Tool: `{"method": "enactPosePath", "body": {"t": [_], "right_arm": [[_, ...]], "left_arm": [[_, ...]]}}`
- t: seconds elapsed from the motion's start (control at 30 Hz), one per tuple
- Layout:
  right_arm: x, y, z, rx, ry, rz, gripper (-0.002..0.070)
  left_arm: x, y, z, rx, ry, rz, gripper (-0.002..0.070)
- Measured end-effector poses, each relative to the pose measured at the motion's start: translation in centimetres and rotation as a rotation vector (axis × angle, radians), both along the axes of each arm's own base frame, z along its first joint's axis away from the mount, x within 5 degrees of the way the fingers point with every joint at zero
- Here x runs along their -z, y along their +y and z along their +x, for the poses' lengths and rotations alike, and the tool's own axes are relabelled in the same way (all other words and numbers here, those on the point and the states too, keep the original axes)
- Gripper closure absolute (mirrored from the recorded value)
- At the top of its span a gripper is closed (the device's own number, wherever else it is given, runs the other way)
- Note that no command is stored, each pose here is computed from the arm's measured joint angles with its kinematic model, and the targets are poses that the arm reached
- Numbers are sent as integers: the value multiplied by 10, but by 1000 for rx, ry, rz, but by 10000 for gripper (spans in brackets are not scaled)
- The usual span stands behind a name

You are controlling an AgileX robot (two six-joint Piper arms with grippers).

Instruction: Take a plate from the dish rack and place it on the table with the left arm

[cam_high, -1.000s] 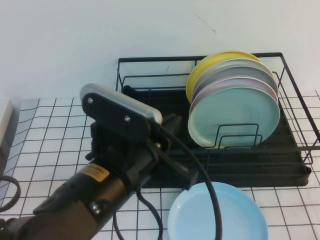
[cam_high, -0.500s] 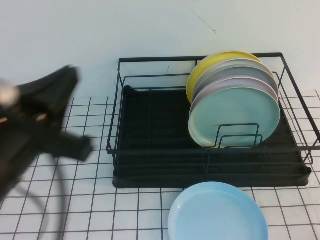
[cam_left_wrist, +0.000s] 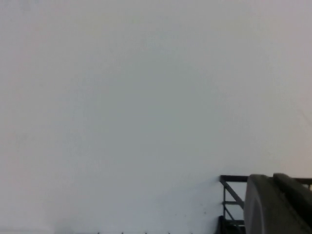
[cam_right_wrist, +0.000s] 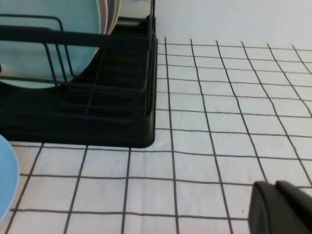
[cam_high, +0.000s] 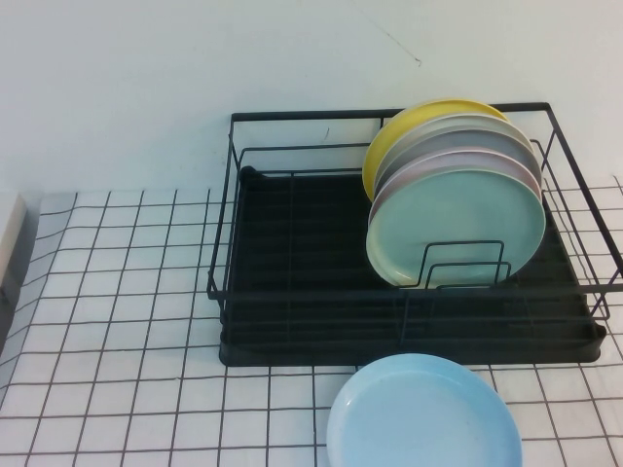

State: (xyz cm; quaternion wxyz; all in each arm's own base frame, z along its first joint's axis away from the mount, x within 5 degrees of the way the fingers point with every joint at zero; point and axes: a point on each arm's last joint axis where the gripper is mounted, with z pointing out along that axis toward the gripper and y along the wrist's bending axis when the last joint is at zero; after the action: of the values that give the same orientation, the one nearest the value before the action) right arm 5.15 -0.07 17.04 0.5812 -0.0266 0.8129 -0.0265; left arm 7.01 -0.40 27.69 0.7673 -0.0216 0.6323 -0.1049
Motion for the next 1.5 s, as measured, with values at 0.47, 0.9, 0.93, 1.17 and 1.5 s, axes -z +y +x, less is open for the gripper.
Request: {"method": "enactPosePath", "body": {"t": [0.47, 0.9, 0.93, 1.17, 1.5], "right_arm": [[0, 0, 0, 0, 0, 0, 678], [0, 0, 0, 0, 0, 0, 678], [0, 0, 0, 0, 0, 0, 678], [0, 0, 0, 0, 0, 0, 678], [0, 0, 0, 0, 0, 0, 678]], "left_arm": [[60, 8, -15, -97, 5, 2, 677], [77, 1, -14, -78, 186, 162, 677], [82, 1, -14, -69, 238, 158, 677], [101, 2, -17, -62, 458, 116, 677], [101, 2, -17, -64, 464, 109, 678]]}}
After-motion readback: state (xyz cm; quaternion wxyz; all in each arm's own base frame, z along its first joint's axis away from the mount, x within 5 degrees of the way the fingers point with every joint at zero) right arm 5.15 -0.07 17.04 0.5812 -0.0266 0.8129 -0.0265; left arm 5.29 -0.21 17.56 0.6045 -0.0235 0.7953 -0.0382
